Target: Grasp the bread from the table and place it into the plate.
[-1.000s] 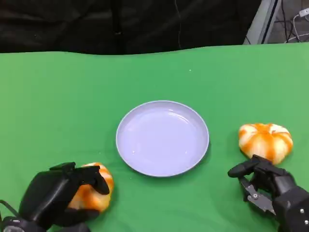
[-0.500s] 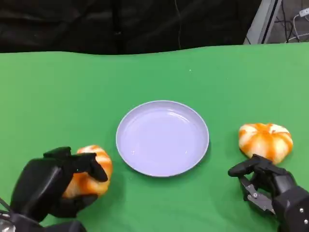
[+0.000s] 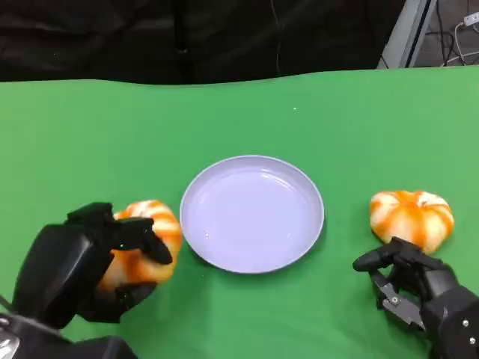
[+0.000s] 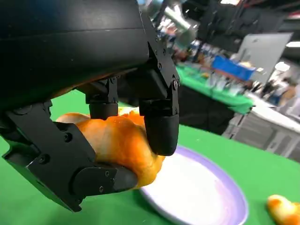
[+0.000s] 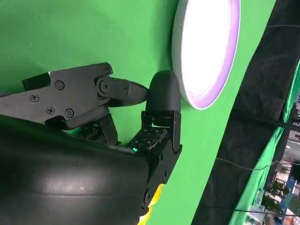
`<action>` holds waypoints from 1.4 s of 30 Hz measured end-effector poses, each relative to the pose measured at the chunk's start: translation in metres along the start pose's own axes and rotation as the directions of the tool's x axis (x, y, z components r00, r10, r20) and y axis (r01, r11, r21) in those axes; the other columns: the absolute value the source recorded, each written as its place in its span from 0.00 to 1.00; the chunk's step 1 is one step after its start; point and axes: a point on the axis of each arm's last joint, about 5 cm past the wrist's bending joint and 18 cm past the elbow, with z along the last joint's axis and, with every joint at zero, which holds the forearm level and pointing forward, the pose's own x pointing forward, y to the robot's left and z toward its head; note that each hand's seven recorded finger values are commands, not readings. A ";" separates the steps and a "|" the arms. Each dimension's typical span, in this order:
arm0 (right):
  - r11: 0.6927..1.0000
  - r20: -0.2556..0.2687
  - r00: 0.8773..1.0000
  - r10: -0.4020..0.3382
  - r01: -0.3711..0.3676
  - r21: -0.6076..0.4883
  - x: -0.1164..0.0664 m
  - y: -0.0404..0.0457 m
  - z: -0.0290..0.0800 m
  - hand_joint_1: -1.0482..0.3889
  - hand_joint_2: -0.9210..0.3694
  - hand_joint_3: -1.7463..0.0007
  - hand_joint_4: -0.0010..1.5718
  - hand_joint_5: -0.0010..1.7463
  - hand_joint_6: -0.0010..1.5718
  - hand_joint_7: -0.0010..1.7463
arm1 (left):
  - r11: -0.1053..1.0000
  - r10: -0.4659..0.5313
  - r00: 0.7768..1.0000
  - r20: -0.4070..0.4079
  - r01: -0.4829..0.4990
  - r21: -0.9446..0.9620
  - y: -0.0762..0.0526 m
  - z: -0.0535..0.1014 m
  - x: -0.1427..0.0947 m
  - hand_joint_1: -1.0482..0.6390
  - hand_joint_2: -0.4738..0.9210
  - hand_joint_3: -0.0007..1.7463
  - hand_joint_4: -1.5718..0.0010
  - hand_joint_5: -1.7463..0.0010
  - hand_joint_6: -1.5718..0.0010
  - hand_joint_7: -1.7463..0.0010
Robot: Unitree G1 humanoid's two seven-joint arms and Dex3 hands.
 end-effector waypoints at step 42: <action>1.000 0.014 1.000 -0.004 0.004 -0.003 0.000 0.0064 0.001 0.51 0.00 0.77 0.43 1.00 0.49 0.64 | 0.982 -0.103 0.972 0.211 0.133 -0.134 -0.059 0.013 0.088 0.57 0.80 0.49 0.53 0.01 0.49 0.22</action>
